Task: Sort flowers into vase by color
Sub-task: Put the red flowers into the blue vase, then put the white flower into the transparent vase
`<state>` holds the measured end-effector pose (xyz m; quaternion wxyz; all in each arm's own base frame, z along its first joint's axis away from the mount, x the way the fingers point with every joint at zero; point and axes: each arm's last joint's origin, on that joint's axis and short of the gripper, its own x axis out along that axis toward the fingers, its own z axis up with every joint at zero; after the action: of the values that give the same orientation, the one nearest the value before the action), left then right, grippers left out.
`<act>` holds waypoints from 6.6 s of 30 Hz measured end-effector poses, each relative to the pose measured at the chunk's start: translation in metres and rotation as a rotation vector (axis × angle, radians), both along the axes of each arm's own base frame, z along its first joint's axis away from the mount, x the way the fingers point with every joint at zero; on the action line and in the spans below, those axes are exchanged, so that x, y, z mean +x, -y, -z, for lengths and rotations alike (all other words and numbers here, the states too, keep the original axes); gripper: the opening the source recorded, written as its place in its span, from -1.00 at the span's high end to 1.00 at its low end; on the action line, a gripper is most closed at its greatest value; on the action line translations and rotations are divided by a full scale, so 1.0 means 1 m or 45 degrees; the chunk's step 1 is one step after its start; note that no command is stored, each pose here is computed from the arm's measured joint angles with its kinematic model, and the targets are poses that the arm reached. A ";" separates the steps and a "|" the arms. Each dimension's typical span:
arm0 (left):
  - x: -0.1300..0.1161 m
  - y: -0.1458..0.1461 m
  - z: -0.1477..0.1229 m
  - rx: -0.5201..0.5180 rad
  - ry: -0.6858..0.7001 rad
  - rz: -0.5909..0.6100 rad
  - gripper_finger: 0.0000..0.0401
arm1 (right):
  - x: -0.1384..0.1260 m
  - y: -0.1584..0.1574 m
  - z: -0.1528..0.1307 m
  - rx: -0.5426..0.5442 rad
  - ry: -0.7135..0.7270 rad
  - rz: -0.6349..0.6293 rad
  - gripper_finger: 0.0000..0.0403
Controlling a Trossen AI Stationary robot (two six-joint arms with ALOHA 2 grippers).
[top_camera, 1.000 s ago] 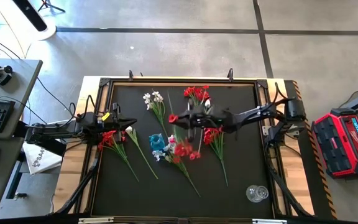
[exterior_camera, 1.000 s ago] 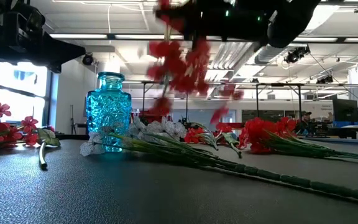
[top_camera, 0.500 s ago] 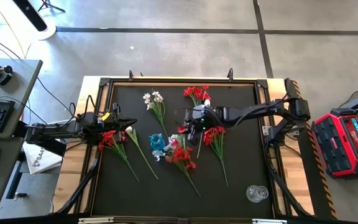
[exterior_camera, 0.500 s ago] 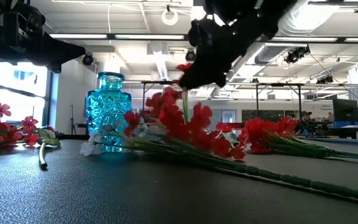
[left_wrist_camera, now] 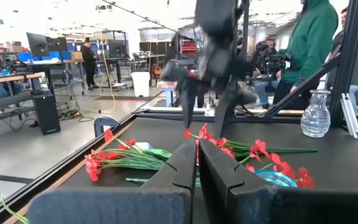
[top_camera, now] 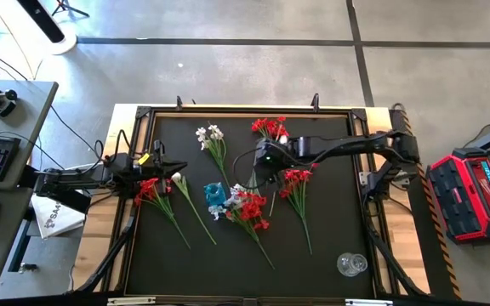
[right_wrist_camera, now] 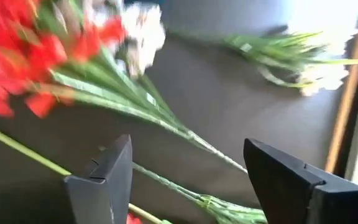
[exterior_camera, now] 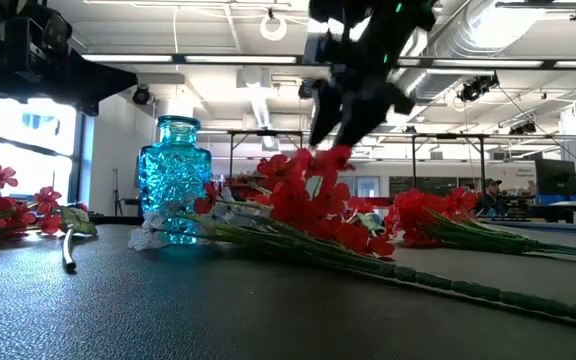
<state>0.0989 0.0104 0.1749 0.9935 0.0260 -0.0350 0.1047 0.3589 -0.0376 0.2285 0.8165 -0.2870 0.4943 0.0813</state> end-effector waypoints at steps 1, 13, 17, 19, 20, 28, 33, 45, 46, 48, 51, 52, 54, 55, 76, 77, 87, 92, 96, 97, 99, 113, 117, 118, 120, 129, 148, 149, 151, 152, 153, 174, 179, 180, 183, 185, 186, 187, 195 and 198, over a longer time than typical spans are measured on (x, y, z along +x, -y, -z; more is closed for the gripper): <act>0.000 0.000 0.000 0.000 0.002 0.000 0.96 | 0.004 0.003 0.010 -0.025 -0.039 -0.038 -0.23; 0.000 0.000 -0.001 -0.002 0.010 0.000 0.96 | 0.035 0.031 0.082 -0.221 -0.137 -0.302 -0.15; 0.000 0.000 -0.001 -0.002 0.009 0.000 0.96 | 0.036 0.034 0.086 -0.125 -0.114 -0.274 0.14; 0.000 0.000 -0.001 -0.002 0.009 0.000 0.96 | 0.035 0.036 0.087 -0.055 -0.098 -0.240 0.34; 0.000 0.000 -0.001 -0.002 0.009 0.000 0.96 | 0.035 0.038 0.087 -0.023 -0.089 -0.218 0.45; 0.000 0.000 -0.001 -0.001 0.009 0.000 0.96 | 0.039 0.041 0.086 0.179 0.030 0.086 0.94; 0.000 0.000 -0.001 -0.002 0.008 0.001 0.96 | 0.030 0.041 0.069 0.308 0.097 0.269 0.98; 0.000 0.000 -0.001 -0.001 0.012 0.001 0.96 | -0.048 0.040 -0.004 0.493 0.962 0.386 1.00; 0.000 0.000 -0.001 -0.001 0.017 0.000 0.96 | -0.052 0.038 -0.011 0.522 1.076 0.349 1.00; 0.000 0.000 -0.001 -0.001 0.020 0.000 0.96 | -0.058 0.032 -0.022 0.588 1.266 0.258 1.00; 0.000 0.000 -0.001 0.000 0.021 0.000 0.96 | -0.062 0.025 -0.029 0.711 1.448 0.124 1.00; 0.000 0.000 -0.001 0.000 0.022 0.000 0.96 | -0.061 0.024 -0.029 0.747 1.469 0.111 1.00; 0.000 0.000 -0.001 0.001 0.022 0.000 0.96 | -0.059 0.022 -0.025 0.799 1.421 0.145 1.00; 0.000 0.000 -0.002 0.001 0.023 0.000 0.96 | -0.057 0.022 -0.023 0.816 1.376 0.189 1.00; 0.000 -0.001 -0.001 -0.024 0.028 -0.022 0.96 | 0.073 0.056 0.057 0.583 0.127 0.936 -0.11; 0.000 -0.001 -0.001 -0.024 0.028 -0.022 0.96 | 0.077 0.057 0.063 0.579 0.111 0.947 -0.11; 0.000 -0.001 0.000 -0.025 0.012 -0.022 0.96 | 0.093 0.062 0.088 0.527 0.066 0.989 0.47; 0.000 -0.001 0.000 -0.024 0.011 -0.023 0.96 | 0.092 0.063 0.092 0.522 0.069 0.994 0.94; 0.000 -0.001 0.001 -0.025 -0.005 -0.023 0.96 | 0.088 0.064 0.082 0.459 0.093 1.035 0.98; 0.000 -0.001 0.002 -0.026 -0.013 -0.022 0.96 | 0.087 0.063 0.079 0.456 0.116 1.031 0.99; 0.000 -0.001 0.002 -0.026 -0.024 -0.023 0.96 | 0.081 0.061 0.069 0.468 0.203 1.025 0.99; 0.000 -0.001 0.004 -0.028 -0.040 -0.028 0.96 | -0.016 0.003 0.010 0.750 1.501 0.435 1.00; 0.000 -0.001 0.003 -0.027 -0.035 -0.027 0.96 | -0.023 -0.020 0.001 0.808 1.881 0.074 1.00; 0.000 -0.001 0.003 -0.027 -0.035 -0.028 0.96 | -0.021 -0.025 0.003 0.822 1.928 0.019 1.00; 0.000 -0.001 0.003 -0.027 -0.035 -0.028 0.96 | -0.011 -0.032 0.006 0.828 1.962 -0.035 1.00; 0.000 -0.001 0.003 -0.015 -0.039 -0.028 0.96 | 0.061 -0.042 -0.025 0.905 2.083 -0.381 1.00; 0.000 -0.001 0.003 -0.004 -0.041 -0.029 0.96 | 0.088 -0.022 0.038 0.935 1.804 -0.079 1.00; 0.000 -0.001 0.003 -0.004 -0.041 -0.029 0.96 | 0.089 -0.021 0.041 0.940 1.794 -0.061 1.00; 0.000 -0.001 0.003 -0.005 -0.041 -0.029 0.96 | 0.090 -0.021 0.044 0.947 1.755 -0.041 0.96; 0.000 -0.001 0.003 -0.005 -0.041 -0.029 0.96 | 0.091 -0.021 0.046 0.945 1.728 -0.029 0.91; 0.000 -0.001 0.003 -0.004 -0.042 -0.029 0.96 | 0.092 -0.021 0.048 0.950 1.699 -0.015 0.86; 0.000 -0.001 0.004 -0.006 -0.047 -0.029 0.96 | 0.006 -0.049 -0.037 0.763 0.600 0.599 -0.35; 0.000 -0.001 0.003 -0.004 -0.039 -0.030 0.96 | -0.030 -0.070 -0.052 0.811 0.435 0.838 -0.29; 0.000 -0.001 0.003 -0.004 -0.039 -0.034 0.96 | -0.037 -0.074 -0.054 0.829 0.404 0.895 -0.28; 0.000 -0.001 0.003 -0.023 -0.035 -0.053 0.96 | -0.051 -0.086 -0.052 0.793 0.362 1.095 -0.25; 0.000 -0.001 0.003 -0.082 -0.021 -0.051 0.96 | -0.057 -0.090 -0.045 0.727 0.342 1.252 -0.23; 0.000 -0.001 0.003 -0.110 -0.015 -0.048 0.96 | -0.059 -0.090 -0.041 0.696 0.338 1.333 -0.21; 0.000 -0.001 0.003 -0.140 -0.008 -0.045 0.96 | -0.062 -0.088 -0.037 0.665 0.334 1.403 -0.20; 0.000 -0.001 0.003 -0.281 0.021 -0.034 0.96 | -0.074 -0.024 -0.002 0.524 0.233 1.857 -0.01; 0.000 -0.001 0.004 -0.318 0.026 -0.030 0.96 | -0.079 0.005 0.008 0.539 0.230 1.984 0.07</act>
<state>0.0989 0.0115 0.1712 0.9874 -0.0986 -0.0314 0.1200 0.2798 -0.0431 0.2209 0.7123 0.2945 0.4586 -0.4422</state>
